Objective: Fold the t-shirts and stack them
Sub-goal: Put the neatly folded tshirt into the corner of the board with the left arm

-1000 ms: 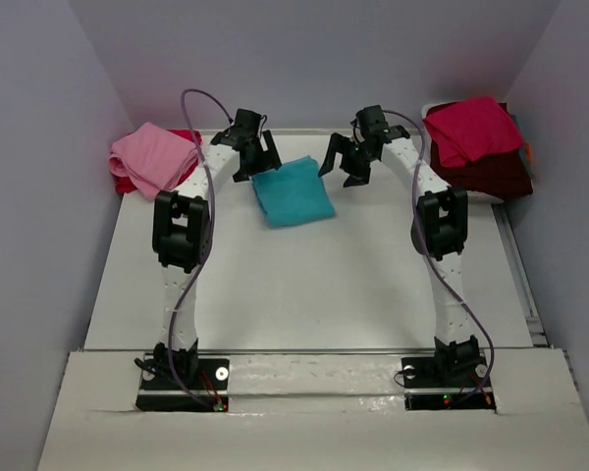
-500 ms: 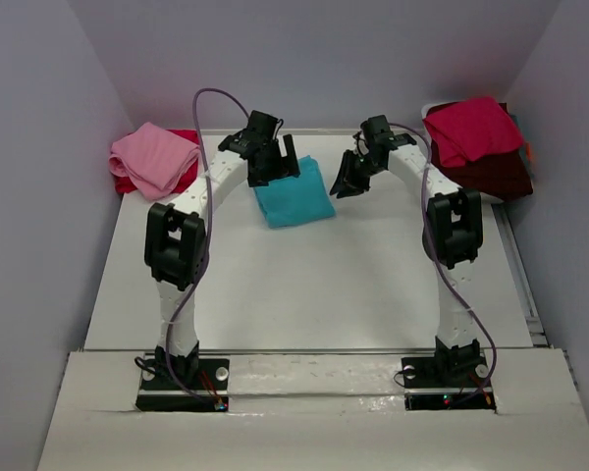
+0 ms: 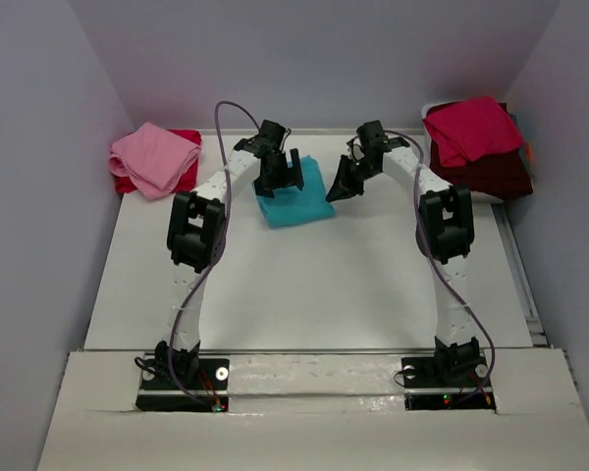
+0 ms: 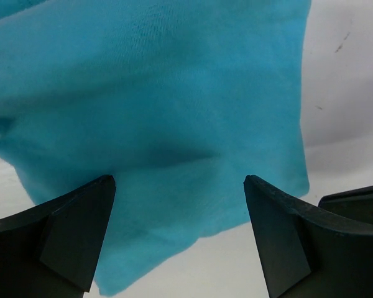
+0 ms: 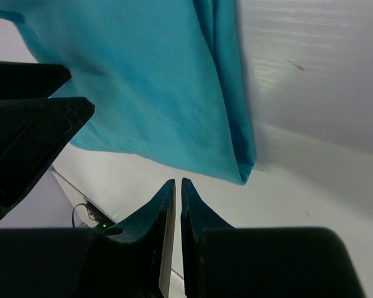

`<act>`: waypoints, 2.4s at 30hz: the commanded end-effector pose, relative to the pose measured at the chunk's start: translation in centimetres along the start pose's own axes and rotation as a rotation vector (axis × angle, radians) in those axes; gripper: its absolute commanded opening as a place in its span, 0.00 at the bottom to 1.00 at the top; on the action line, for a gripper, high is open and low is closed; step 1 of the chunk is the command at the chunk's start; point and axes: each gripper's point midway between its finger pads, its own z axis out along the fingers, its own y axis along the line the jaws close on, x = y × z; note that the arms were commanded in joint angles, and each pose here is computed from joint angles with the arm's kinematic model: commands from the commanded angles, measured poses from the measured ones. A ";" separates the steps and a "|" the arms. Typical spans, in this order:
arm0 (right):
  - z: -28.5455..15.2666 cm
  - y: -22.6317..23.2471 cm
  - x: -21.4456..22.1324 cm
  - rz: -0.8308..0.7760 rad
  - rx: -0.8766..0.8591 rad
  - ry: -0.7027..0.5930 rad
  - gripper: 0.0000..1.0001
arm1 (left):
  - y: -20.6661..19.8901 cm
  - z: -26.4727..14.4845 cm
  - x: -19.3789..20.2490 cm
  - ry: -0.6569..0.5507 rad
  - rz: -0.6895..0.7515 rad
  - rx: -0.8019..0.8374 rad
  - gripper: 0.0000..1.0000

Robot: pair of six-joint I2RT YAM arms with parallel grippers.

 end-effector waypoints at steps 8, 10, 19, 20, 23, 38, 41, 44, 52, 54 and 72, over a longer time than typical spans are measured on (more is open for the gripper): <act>3.0 0.3 0.5 -0.007 -0.064 0.078 0.14 | 2.9 2.0 -6.3 -0.109 -0.004 -0.108 0.97; 3.4 -0.1 0.6 -0.002 -0.059 0.086 0.14 | 3.9 2.2 -7.1 -0.138 -0.017 -0.144 0.97; 5.0 -1.6 1.7 0.005 -0.021 0.132 0.14 | 5.0 3.3 -7.7 -0.150 -0.038 -0.146 0.97; 5.1 -1.7 1.7 0.008 -0.022 0.135 0.14 | 5.1 4.3 -7.1 -0.125 -0.043 -0.142 0.97; 5.3 -1.8 2.1 0.022 -0.025 0.156 0.15 | 5.7 5.1 -6.1 -0.079 -0.047 -0.164 0.97; 3.7 -1.5 1.7 -0.018 0.018 0.122 0.51 | 6.7 5.3 -2.7 0.017 -0.076 -0.150 0.99; 2.8 -0.5 1.3 -0.031 0.006 0.110 0.52 | 5.4 2.4 -4.0 -0.034 -0.073 -0.116 0.99; 2.6 -0.4 1.3 -0.040 0.009 0.110 0.52 | 4.3 0.1 -4.5 -0.058 -0.050 -0.108 0.99; 2.9 -0.9 1.9 -0.035 0.008 0.128 0.51 | -0.7 -6.3 -0.9 -0.043 -0.021 0.055 0.99; 2.9 -1.3 2.0 -0.038 0.024 0.130 0.51 | -1.0 -6.5 0.0 -0.031 -0.018 0.059 0.99; 1.1 0.8 1.4 -0.055 -0.013 0.083 0.50 | -1.5 -4.6 8.0 0.139 -0.026 0.140 0.99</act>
